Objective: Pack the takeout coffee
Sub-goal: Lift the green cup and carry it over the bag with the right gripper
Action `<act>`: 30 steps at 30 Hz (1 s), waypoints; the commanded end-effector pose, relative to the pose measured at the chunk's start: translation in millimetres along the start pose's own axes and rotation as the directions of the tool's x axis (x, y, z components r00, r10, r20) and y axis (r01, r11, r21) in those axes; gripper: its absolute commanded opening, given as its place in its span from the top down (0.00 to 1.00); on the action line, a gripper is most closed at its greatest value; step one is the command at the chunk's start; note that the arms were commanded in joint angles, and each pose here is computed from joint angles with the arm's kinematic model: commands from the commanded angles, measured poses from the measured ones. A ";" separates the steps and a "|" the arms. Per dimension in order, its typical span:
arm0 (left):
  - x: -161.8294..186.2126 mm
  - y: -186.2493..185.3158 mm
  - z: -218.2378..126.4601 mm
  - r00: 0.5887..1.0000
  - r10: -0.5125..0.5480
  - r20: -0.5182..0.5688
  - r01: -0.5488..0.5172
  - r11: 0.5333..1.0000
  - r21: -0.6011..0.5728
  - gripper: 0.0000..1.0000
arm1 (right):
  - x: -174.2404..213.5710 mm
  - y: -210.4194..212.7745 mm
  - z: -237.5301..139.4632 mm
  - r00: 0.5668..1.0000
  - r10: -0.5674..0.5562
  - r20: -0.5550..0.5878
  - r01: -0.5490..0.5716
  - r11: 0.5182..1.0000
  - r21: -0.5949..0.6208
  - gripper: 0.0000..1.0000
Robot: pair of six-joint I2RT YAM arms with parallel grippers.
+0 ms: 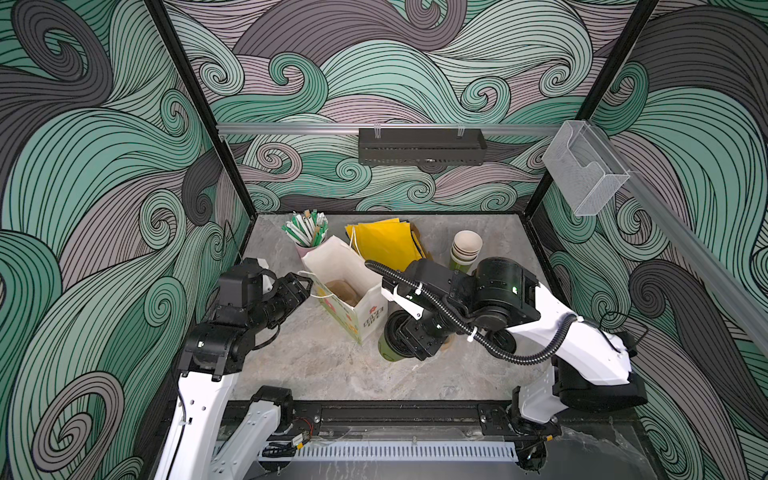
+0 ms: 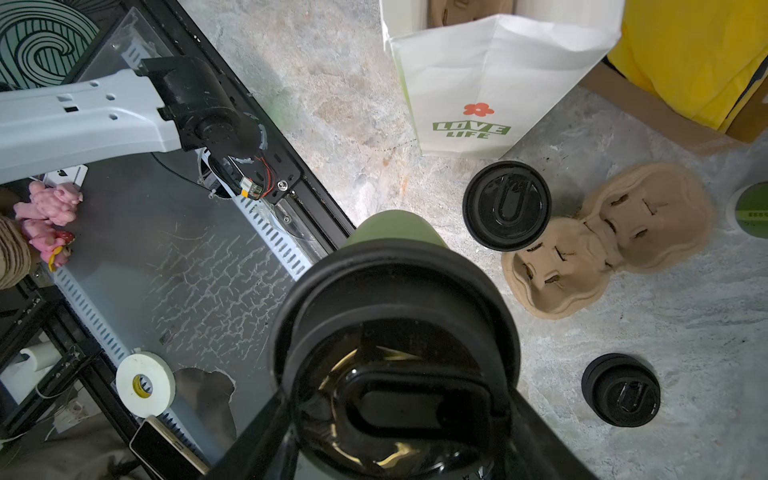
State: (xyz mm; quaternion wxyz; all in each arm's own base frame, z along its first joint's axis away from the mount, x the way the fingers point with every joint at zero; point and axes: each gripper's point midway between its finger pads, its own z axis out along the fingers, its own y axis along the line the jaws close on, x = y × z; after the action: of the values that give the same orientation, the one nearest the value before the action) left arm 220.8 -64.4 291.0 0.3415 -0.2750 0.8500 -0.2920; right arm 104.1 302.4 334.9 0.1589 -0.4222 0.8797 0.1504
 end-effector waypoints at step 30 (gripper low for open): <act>25.6 -19.6 -16.8 0.990 -0.061 -0.130 0.075 0.991 0.112 1.00 | -85.2 -23.8 -30.9 0.972 0.021 0.236 -0.020 1.000 -0.006 0.37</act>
State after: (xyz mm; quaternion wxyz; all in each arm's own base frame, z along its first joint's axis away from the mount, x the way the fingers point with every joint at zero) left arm 208.4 -87.1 291.8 0.2963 -0.2634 0.8472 -0.3538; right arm 166.0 343.7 405.4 0.2748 -0.3874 0.8498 0.2286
